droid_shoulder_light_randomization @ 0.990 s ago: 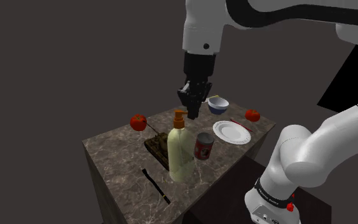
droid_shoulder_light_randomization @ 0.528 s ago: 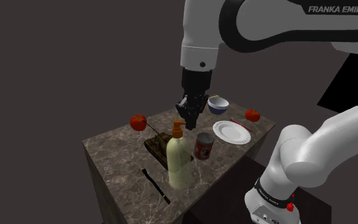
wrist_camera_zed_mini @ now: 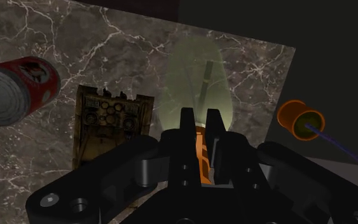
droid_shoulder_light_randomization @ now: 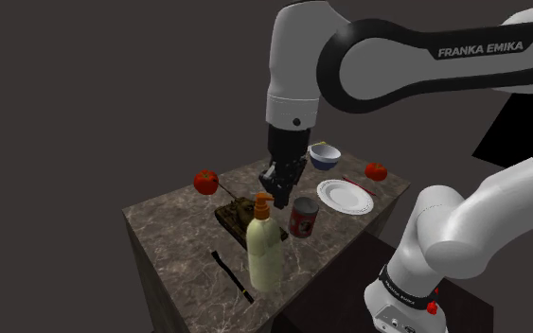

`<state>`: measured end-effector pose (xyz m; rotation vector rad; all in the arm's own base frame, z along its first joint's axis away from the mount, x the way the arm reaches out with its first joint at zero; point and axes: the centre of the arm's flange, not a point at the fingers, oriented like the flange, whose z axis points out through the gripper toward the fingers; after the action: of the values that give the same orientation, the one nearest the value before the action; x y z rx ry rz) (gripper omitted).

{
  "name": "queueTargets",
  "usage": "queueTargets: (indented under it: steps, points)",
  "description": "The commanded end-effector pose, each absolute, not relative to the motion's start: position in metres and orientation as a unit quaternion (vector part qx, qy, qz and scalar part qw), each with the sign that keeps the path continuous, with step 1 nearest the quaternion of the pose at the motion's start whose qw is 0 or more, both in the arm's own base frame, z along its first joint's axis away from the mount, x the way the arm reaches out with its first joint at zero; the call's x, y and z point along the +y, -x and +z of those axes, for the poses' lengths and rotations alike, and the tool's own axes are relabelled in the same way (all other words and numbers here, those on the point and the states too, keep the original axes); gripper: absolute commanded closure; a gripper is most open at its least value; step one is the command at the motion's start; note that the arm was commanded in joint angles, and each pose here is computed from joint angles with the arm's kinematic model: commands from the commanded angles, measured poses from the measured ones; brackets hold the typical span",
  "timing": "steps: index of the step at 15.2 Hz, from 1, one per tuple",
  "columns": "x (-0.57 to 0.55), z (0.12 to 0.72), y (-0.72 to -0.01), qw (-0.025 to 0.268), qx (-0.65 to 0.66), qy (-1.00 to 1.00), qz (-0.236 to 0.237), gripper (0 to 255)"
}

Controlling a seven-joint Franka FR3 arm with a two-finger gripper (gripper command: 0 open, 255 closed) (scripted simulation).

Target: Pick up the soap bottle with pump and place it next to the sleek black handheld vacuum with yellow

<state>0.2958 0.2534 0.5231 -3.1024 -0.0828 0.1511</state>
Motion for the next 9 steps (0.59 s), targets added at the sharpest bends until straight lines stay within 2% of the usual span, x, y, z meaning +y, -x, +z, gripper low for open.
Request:
queueTargets:
  steps: [1,9]
  points:
    - [0.253,0.513,-0.295,0.017,-0.027,0.998,0.048,255]
    - [0.253,0.47,-0.295,0.017,-0.027,0.998,0.048,255]
